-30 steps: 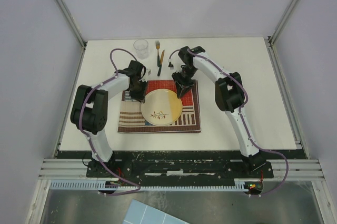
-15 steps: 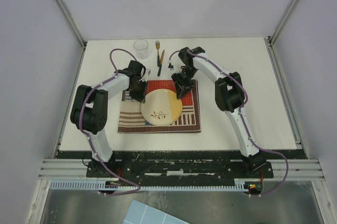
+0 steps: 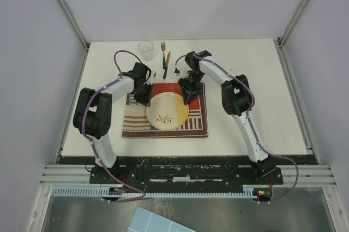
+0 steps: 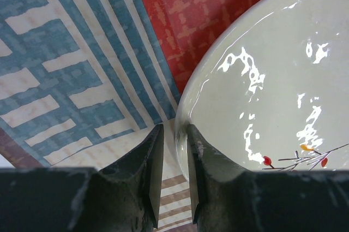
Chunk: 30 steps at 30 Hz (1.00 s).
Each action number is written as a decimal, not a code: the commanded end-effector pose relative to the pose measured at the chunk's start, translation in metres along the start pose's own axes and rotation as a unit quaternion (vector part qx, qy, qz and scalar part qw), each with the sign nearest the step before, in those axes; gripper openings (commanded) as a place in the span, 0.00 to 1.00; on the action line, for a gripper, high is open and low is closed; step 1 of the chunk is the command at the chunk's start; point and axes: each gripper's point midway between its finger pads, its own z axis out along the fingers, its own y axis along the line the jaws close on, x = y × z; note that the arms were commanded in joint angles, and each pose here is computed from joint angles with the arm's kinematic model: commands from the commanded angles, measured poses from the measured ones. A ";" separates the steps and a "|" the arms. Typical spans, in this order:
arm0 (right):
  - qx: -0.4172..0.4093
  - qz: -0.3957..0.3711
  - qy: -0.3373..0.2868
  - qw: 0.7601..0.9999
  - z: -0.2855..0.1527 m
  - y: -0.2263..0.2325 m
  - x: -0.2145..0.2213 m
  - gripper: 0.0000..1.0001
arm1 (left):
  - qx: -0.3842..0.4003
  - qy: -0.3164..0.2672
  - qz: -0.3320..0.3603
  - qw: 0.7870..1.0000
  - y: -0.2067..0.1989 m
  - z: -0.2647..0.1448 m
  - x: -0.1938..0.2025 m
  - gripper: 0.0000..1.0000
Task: Set the dinner table for one person
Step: Adjust the plate on the napkin.
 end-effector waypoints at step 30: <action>0.002 -0.034 -0.006 0.999 -0.020 0.012 0.004 0.02 | 0.004 0.001 0.007 1.000 -0.009 0.006 -0.017 0.03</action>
